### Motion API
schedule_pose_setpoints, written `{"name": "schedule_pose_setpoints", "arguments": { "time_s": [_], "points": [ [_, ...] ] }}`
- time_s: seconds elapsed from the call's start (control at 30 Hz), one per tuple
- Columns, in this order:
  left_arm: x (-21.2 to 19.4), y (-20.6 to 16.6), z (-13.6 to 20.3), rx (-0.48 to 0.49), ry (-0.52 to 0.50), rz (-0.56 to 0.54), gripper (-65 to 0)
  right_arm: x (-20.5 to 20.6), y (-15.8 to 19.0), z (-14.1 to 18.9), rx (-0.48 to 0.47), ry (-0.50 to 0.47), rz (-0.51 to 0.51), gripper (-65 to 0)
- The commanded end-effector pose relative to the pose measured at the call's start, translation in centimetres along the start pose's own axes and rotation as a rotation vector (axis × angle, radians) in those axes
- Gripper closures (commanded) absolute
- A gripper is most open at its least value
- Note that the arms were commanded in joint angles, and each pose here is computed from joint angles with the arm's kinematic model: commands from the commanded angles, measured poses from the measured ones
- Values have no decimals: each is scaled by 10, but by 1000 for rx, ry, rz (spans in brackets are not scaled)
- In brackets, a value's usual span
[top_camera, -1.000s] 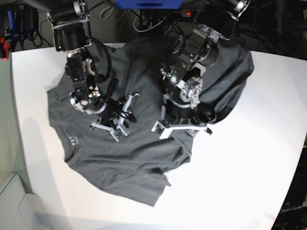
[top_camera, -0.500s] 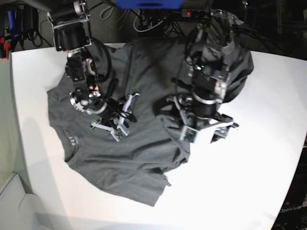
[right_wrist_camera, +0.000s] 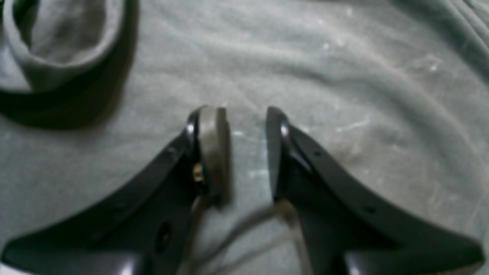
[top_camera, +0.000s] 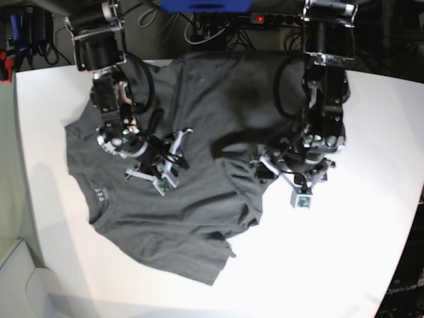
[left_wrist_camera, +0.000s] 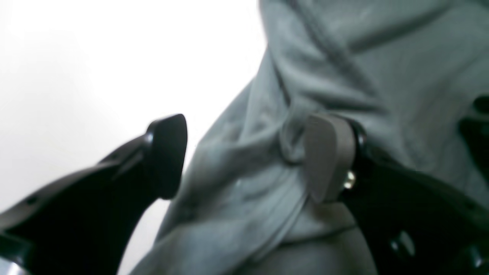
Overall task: Layout the t-shirt on the table in an organized manner, then fold the t-shirt properly
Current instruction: 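Grasp the t-shirt fabric near the right gripper with the left gripper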
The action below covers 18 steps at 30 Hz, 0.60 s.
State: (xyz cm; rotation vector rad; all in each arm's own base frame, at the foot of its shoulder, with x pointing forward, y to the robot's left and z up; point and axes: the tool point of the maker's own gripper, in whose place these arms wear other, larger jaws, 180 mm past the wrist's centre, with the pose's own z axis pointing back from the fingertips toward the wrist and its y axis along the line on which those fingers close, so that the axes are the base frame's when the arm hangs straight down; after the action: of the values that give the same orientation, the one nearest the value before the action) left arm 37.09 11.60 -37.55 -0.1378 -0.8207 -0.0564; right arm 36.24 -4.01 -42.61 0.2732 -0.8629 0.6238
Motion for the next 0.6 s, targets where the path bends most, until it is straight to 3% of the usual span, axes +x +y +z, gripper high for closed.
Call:
{"name": "schedule_pose_setpoints", "arguments": {
  "time_s": [0.0,0.33,0.57],
  "points": [
    [18,-2,0,-9,-45,3,-466,18,-5,1,-6,-46,6,-194],
    [2,-46,-9,-104,8,-70,-463,18,-5,1,-5,-47,5,-194],
    [13,-51,-11,-114,-9,-86,-463,18,-5,1,-5,-47,5,-194]
  ]
}}
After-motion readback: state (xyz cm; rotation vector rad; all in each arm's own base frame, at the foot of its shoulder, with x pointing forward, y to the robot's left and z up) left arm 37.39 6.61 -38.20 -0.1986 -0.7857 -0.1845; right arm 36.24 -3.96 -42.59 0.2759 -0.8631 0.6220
